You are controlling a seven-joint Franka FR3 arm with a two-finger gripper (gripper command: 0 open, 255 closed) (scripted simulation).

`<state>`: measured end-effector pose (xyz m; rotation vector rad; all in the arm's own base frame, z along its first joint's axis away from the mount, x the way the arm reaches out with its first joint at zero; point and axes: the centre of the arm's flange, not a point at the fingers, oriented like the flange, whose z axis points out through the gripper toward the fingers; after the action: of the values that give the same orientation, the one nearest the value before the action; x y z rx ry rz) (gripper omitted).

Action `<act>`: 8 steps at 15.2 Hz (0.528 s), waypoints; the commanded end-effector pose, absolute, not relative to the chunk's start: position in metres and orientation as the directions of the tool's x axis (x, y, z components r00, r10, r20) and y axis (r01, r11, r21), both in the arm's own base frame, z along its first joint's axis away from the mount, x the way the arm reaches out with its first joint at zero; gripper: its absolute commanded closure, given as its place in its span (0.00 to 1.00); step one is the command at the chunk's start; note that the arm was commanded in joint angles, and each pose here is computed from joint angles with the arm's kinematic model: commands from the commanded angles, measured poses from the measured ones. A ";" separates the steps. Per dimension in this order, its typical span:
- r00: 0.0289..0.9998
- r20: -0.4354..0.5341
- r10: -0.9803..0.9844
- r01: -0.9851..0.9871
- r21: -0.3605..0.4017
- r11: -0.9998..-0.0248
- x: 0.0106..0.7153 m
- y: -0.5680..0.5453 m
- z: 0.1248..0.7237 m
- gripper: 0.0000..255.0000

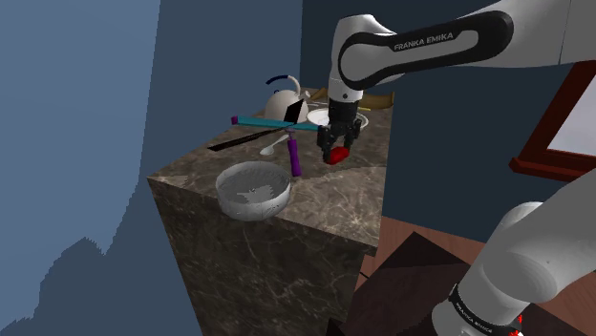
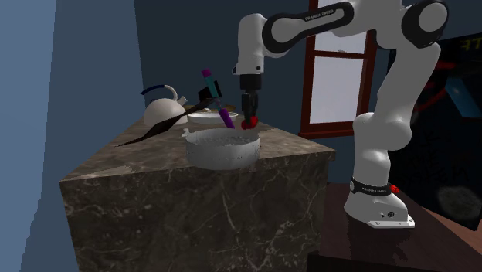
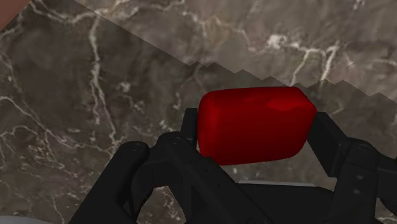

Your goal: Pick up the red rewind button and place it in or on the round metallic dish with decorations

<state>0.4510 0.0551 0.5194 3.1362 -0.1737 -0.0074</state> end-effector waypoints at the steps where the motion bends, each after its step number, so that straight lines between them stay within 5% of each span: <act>1: 0.994 -0.005 -0.110 -0.110 0.001 -0.994 0.451 0.055 0.531 1.00; 8: 0.994 -0.005 -0.110 -0.110 0.001 -0.994 0.451 0.055 0.568 1.00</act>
<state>0.4506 0.0549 0.5623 3.1362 -0.1734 -0.0074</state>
